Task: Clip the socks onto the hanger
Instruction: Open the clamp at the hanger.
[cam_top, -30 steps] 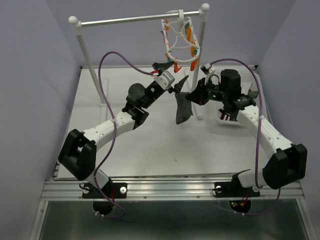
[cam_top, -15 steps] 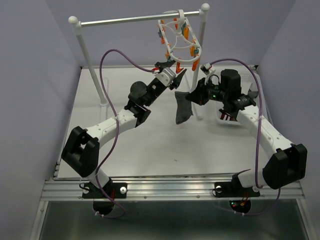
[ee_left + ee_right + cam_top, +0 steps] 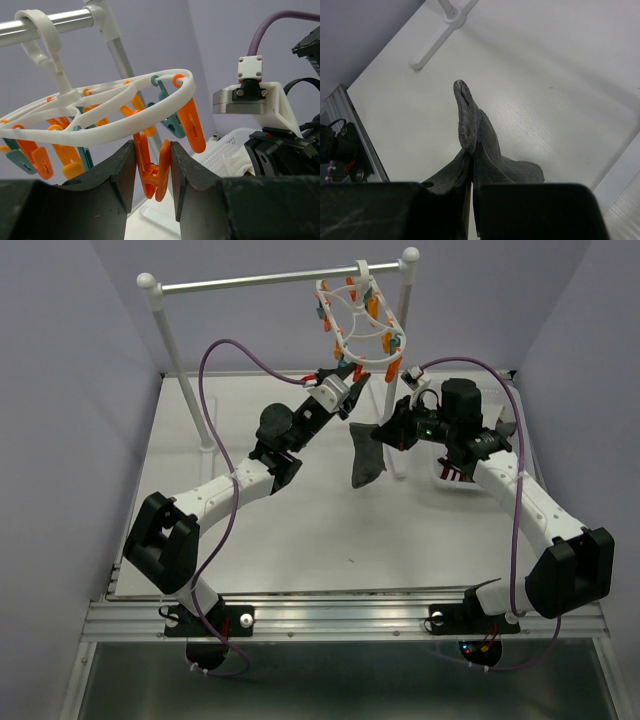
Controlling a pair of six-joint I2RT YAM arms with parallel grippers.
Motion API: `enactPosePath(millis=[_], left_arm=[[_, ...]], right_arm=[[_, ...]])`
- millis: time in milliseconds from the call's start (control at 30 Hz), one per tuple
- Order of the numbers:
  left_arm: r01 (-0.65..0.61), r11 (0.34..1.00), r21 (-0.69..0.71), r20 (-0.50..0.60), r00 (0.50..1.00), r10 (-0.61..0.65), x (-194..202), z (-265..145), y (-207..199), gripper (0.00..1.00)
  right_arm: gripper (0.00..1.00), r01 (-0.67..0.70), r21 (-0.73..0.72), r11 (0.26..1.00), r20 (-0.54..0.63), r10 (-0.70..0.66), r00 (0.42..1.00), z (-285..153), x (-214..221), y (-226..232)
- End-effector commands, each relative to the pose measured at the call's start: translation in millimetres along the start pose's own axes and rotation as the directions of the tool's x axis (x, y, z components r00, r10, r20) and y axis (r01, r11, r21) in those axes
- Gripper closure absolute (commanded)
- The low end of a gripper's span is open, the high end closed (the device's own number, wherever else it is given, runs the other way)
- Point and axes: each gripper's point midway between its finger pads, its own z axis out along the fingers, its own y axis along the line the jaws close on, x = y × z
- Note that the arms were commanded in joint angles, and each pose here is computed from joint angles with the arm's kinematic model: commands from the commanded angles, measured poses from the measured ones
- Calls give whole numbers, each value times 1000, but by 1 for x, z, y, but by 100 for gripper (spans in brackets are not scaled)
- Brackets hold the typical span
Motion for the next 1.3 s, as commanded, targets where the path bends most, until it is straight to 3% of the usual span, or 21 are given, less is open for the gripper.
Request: enactPosePath(millis=[0, 67, 267, 500, 733, 1267], left_arm=[[12, 1000, 3, 135, 991, -13, -50, 11, 6, 80], [53, 999, 8, 128, 990, -54, -52, 13, 5, 81], [170, 985, 7, 85, 982, -170, -46, 19, 4, 100], [248, 968, -26, 60, 967, -246, -44, 18, 8, 100], [349, 936, -41, 54, 936, -347, -44, 15, 10, 100], [513, 847, 139, 26, 853, -521, -62, -12, 21, 100]], right_arm=[[95, 61, -23, 998, 54, -60, 997, 2, -15, 6], [96, 74, -25, 997, 66, -72, 995, 1, -18, 7], [97, 102, -41, 994, 99, -97, 990, -1, -27, 13], [99, 110, -59, 992, 129, -102, 986, 1, -38, 16], [99, 211, -67, 975, 225, -191, 955, -11, -67, 31], [99, 389, -295, 873, 278, -311, 909, -22, -89, 72]])
